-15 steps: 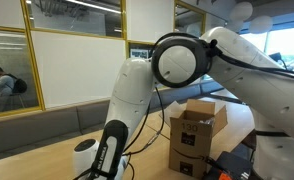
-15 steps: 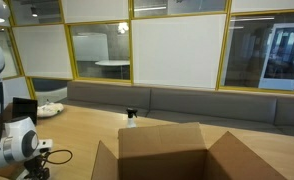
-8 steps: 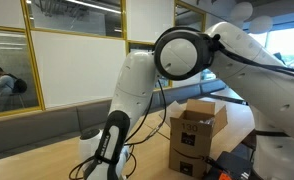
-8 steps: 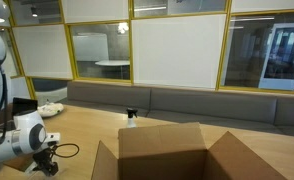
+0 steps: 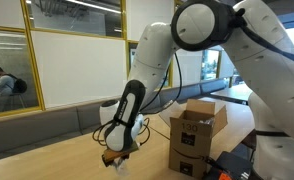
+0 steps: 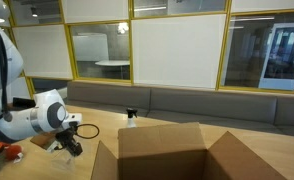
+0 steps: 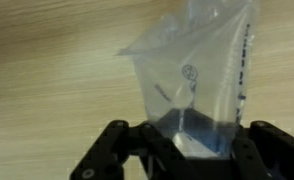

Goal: Place the clear plastics and spray bottles inside the brown box

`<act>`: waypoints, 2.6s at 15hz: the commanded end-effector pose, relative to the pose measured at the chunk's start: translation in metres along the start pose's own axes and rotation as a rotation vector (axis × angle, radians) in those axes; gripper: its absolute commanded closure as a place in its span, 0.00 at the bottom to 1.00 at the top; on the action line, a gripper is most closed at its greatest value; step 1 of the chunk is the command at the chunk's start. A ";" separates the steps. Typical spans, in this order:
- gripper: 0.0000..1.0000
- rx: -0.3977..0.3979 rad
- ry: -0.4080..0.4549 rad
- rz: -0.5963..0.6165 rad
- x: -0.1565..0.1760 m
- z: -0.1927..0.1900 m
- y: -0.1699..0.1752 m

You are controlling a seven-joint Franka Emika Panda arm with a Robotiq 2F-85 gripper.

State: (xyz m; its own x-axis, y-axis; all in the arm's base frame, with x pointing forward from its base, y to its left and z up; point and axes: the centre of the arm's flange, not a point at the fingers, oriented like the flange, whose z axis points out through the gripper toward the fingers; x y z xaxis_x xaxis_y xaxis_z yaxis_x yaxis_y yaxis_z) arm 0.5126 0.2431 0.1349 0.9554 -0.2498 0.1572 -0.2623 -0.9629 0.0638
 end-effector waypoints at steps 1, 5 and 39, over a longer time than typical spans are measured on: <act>0.86 -0.062 0.059 0.098 0.025 -0.068 0.060; 0.86 -0.162 0.138 0.186 0.069 -0.116 0.123; 0.86 -0.484 0.073 0.836 -0.027 -0.152 0.461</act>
State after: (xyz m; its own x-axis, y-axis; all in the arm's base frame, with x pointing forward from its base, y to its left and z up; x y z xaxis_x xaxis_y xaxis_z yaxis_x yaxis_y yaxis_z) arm 0.3456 -0.1737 0.3352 0.4426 -0.7927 0.4192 -0.8861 -0.3148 0.3402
